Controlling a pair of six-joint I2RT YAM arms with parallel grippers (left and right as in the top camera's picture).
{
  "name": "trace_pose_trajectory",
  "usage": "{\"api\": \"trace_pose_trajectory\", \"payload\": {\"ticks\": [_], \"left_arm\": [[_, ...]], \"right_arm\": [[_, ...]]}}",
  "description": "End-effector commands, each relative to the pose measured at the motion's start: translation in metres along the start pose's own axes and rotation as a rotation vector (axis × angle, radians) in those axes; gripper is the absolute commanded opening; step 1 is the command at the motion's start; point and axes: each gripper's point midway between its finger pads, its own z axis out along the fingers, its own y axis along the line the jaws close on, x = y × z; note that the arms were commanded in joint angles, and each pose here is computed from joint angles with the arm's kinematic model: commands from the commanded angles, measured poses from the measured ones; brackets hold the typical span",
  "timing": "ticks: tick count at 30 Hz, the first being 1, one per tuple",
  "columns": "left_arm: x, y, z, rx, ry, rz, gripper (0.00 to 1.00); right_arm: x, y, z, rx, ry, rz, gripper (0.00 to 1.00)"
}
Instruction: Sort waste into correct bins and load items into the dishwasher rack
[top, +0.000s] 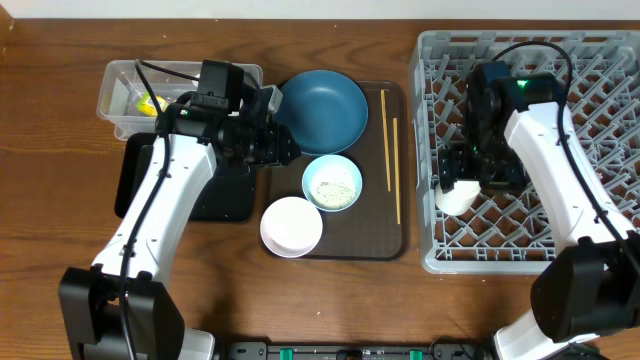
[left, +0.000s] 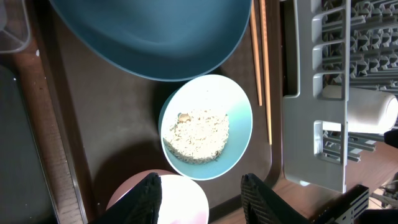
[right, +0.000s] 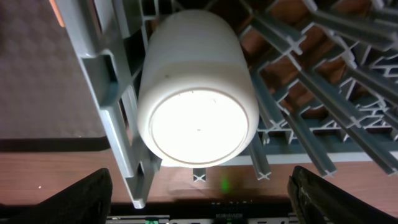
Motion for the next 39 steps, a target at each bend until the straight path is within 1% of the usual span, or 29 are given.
{"api": "trace_pose_trajectory", "payload": {"ticks": [1, 7, 9, 12, 15, 19, 24, 33, 37, 39], "left_arm": [[0.000, 0.002, 0.000, -0.013, -0.001, 0.016, 0.45], [0.000, 0.002, 0.000, -0.013, -0.001, 0.016, 0.45], [0.000, 0.002, 0.000, -0.013, -0.001, 0.016, 0.45], [0.000, 0.002, 0.000, -0.012, 0.000, 0.031, 0.45], [-0.001, 0.002, -0.001, -0.012, -0.002, 0.059, 0.45], [0.000, 0.001, -0.002, -0.013, -0.003, 0.085, 0.45], [-0.002, -0.004, -0.013, -0.009, -0.034, 0.135, 0.45], [-0.006, -0.020, -0.051, -0.035, -0.152, 0.226, 0.45], [-0.010, -0.014, -0.067, -0.113, -0.204, 0.237, 0.46], [-0.011, -0.010, -0.073, -0.151, -0.224, 0.239, 0.46]], "right_arm": [[-0.017, 0.011, -0.027, -0.024, -0.101, -0.021, 0.88], [-0.043, 0.048, -0.094, -0.167, -0.327, -0.122, 0.85], [-0.051, 0.065, -0.107, -0.203, -0.389, -0.159, 0.84], [-0.058, 0.090, -0.113, -0.229, -0.450, -0.213, 0.84], [-0.062, 0.113, -0.109, -0.254, -0.475, -0.238, 0.84], [-0.062, 0.143, -0.100, -0.323, -0.480, -0.285, 0.80], [-0.058, 0.155, -0.076, -0.327, -0.452, -0.297, 0.78], [-0.050, 0.167, -0.041, -0.354, -0.396, -0.320, 0.77], [-0.049, 0.174, -0.021, -0.361, -0.390, -0.315, 0.71], [-0.048, 0.177, -0.007, -0.363, -0.387, -0.310, 0.65]]}}
